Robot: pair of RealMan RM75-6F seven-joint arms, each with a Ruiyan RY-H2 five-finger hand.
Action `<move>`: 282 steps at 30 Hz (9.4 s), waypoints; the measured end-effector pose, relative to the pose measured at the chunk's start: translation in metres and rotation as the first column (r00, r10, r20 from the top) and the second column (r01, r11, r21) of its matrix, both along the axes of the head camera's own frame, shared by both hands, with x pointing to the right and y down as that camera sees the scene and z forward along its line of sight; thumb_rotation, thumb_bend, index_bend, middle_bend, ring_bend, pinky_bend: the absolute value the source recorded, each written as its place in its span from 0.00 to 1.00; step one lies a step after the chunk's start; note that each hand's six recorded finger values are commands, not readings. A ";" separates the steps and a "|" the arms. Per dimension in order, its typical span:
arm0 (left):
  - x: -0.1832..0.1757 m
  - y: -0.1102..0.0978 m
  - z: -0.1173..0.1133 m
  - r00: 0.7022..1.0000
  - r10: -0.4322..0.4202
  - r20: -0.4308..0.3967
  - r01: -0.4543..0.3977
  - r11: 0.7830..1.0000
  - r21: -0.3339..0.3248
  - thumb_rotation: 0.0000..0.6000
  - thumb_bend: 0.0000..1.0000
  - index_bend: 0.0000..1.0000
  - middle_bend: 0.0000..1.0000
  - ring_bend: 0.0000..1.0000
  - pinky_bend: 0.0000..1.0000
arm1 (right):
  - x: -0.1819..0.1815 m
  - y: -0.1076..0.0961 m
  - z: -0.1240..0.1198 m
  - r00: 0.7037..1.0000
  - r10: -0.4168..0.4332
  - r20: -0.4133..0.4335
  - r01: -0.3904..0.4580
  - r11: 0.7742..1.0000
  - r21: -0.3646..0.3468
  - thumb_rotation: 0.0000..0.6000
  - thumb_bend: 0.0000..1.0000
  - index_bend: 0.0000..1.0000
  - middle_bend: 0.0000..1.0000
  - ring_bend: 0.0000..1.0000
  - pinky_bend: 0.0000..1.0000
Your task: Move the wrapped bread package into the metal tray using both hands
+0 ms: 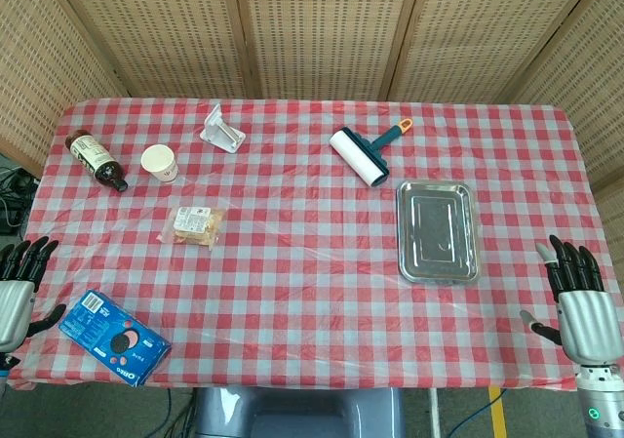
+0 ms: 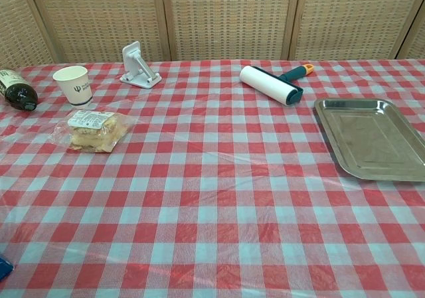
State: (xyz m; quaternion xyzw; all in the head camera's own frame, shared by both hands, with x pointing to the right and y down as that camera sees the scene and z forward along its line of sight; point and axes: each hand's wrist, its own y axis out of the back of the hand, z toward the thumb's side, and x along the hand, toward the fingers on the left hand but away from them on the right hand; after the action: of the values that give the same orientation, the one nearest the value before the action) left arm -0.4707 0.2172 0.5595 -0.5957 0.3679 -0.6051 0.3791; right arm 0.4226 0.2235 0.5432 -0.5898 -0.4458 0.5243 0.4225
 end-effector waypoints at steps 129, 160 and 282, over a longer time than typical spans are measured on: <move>0.466 -0.184 0.145 0.861 0.452 -0.234 -0.478 0.875 -0.071 1.00 0.15 0.00 0.00 0.00 0.00 | 0.060 -0.011 0.013 0.980 0.175 0.099 -0.167 0.982 -0.086 1.00 0.07 0.00 0.00 0.00 0.00; 0.156 -0.107 0.054 0.964 0.203 -0.170 -0.190 0.978 0.088 1.00 0.15 0.00 0.00 0.00 0.00 | 0.051 -0.015 0.023 0.986 0.163 0.046 -0.158 0.983 -0.094 1.00 0.07 0.00 0.00 0.00 0.00; 0.035 -0.034 0.022 0.971 -0.042 -0.234 0.037 0.999 -0.026 1.00 0.15 0.00 0.00 0.00 0.00 | -0.161 -0.188 0.114 1.000 -0.020 0.010 0.022 0.935 -0.354 1.00 0.09 0.58 0.43 0.40 0.45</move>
State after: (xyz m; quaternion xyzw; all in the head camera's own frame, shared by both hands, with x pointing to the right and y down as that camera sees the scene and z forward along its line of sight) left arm -0.4355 0.1828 0.5812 -0.6595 0.4154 -0.5418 0.3146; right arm 0.2614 0.0360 0.6568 -0.6626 -0.3392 0.5894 0.3138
